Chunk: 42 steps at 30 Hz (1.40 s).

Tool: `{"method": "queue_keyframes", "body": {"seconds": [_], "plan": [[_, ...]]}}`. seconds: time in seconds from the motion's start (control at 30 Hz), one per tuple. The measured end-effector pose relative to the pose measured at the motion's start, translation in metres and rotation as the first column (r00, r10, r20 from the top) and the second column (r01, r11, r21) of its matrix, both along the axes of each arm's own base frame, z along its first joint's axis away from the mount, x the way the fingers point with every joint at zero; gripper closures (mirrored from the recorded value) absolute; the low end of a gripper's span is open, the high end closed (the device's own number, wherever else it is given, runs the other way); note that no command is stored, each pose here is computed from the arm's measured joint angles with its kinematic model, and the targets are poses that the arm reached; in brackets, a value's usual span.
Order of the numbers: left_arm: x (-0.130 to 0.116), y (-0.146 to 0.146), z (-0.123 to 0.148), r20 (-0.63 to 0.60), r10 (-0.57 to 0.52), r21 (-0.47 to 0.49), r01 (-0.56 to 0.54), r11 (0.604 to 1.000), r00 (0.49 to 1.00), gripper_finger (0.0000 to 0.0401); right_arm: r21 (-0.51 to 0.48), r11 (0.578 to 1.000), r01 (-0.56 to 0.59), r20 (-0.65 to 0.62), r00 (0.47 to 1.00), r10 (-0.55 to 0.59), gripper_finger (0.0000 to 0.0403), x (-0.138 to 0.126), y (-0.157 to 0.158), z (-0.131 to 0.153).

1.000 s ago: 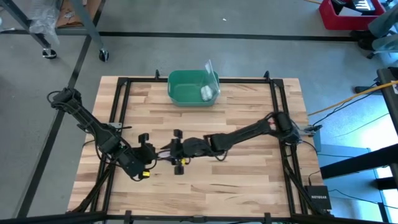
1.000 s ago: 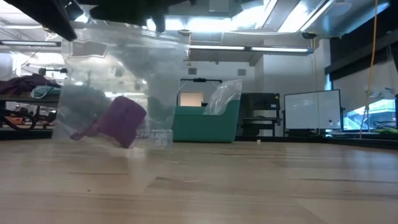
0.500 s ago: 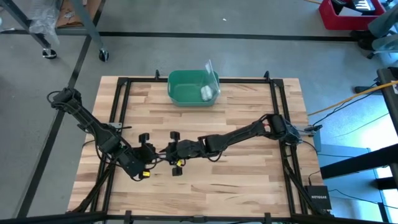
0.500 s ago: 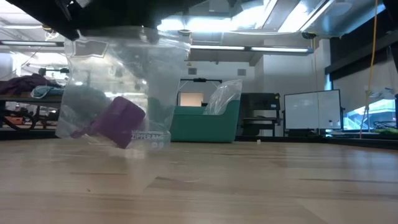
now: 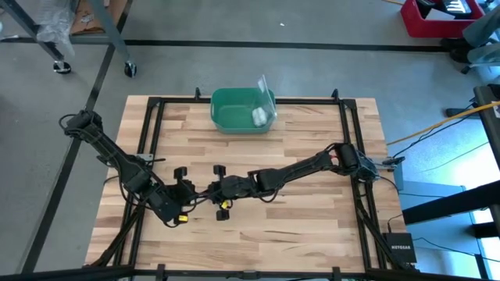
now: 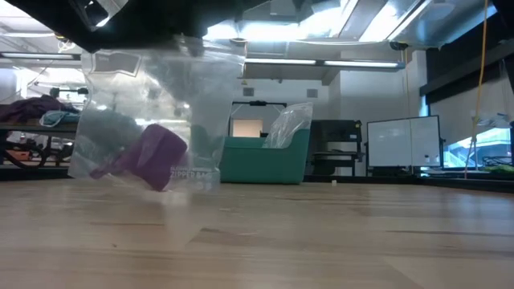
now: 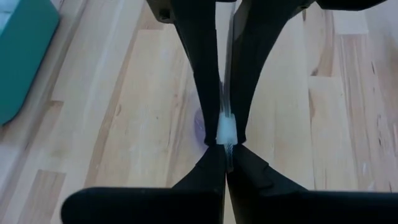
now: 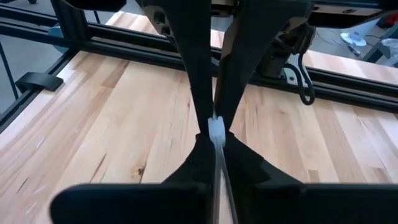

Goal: Roll bandage
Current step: Close the zip bag

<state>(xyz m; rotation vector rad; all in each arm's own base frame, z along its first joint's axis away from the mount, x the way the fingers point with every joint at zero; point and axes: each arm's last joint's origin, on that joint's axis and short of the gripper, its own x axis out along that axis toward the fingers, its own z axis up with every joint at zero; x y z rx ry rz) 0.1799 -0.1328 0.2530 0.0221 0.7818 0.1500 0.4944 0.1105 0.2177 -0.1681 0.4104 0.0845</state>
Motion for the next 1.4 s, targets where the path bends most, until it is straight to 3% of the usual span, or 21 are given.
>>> {"method": "queue_keyframes", "body": {"seconds": [0.4, 0.77, 0.87, 1.17, 1.4], "plan": [[-0.002, 0.003, -0.002, -0.027, 0.027, 0.009, -0.027, 1.000, 0.999, 0.0401, -0.049, 0.999, 0.002, -0.189, 0.982, -0.011, 0.0385, -0.004, 0.002, 0.021], [-0.003, 0.002, -0.002, -0.028, 0.026, -0.003, -0.026, 1.000, 0.999, 0.0401, -0.027, 0.999, 0.019, -0.228, 0.973, -0.025, 0.0388, -0.005, 0.002, 0.022], [-0.002, 0.000, -0.001, -0.022, 0.003, -0.004, -0.003, 1.000, 1.000, 0.0401, 0.001, 1.000, 0.023, -0.187, 0.982, -0.022, 0.0371, -0.003, 0.003, 0.025], [-0.001, 0.000, -0.001, -0.013, 0.004, -0.006, -0.004, 1.000, 1.000, 0.0401, 0.023, 1.000, 0.011, -0.108, 0.994, -0.009, 0.0262, 0.003, 0.004, 0.027], [-0.001, 0.000, -0.001, -0.011, 0.005, -0.006, -0.005, 1.000, 1.000, 0.0401, 0.017, 1.000, -0.018, -0.095, 0.995, 0.020, 0.0266, 0.005, 0.005, 0.026]]}}
